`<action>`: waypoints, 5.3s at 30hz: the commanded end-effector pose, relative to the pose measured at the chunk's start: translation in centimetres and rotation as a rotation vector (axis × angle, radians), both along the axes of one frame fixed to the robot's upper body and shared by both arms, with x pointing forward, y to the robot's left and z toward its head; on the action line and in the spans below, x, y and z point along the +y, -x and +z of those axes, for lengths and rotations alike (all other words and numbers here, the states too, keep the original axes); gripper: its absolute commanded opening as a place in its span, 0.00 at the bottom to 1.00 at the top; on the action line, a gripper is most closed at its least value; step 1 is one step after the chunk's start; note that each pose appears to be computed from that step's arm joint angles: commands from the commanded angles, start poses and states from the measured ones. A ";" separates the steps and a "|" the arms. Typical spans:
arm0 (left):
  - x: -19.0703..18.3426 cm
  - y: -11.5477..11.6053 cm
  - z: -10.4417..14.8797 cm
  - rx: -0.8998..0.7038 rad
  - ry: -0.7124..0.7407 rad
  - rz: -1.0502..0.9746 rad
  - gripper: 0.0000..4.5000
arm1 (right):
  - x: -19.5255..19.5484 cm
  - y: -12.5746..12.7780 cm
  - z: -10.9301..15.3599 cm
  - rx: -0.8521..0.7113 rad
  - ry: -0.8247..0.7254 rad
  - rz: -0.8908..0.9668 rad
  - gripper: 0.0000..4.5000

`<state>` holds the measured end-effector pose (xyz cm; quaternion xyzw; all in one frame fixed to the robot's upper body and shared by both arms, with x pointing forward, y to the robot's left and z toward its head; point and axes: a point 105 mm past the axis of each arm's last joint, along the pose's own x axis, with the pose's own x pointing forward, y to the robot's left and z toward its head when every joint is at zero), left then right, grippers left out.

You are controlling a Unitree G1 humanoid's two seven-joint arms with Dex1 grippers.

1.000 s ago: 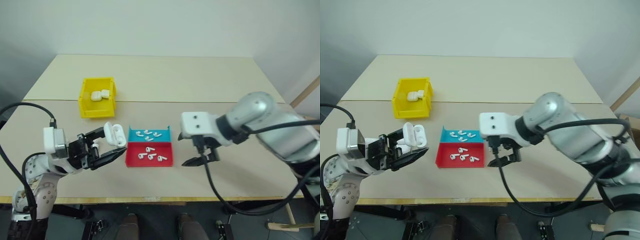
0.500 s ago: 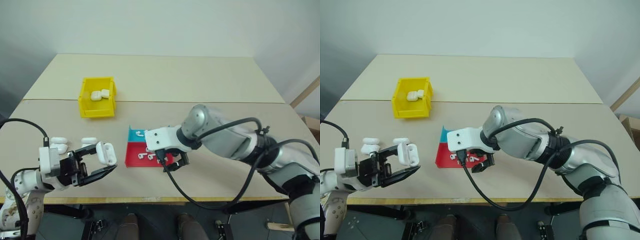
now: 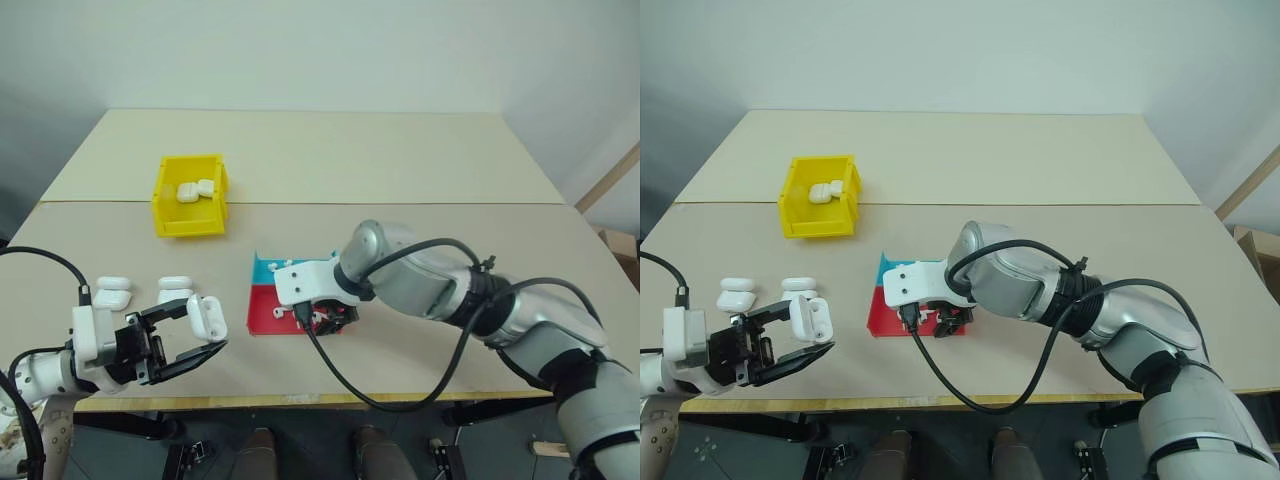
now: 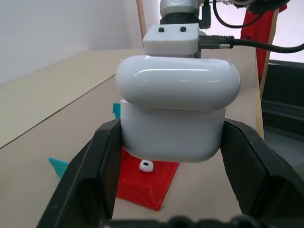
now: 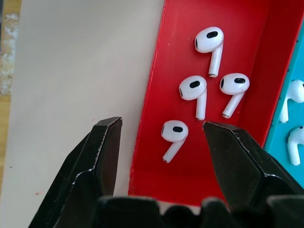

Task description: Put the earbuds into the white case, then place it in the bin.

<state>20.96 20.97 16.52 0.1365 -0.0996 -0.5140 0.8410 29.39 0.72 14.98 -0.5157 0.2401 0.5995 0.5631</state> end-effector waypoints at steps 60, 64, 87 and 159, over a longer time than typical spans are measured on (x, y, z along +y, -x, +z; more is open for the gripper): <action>0.9 0.4 -0.4 -0.039 -0.094 0.046 0.63 | 0.4 -0.8 -1.2 -0.058 0.095 0.038 0.33; 0.9 0.3 -0.6 -0.040 -0.098 0.045 0.63 | 0.5 -0.9 -1.2 -0.058 0.095 0.033 0.33; 1.1 0.3 -1.0 -0.039 -0.105 0.060 0.63 | 0.0 -1.0 -1.7 -0.064 0.128 0.049 0.21; -10.9 0.7 5.8 -0.054 0.407 -0.448 0.63 | -4.2 8.0 13.4 -0.098 -1.438 0.474 0.21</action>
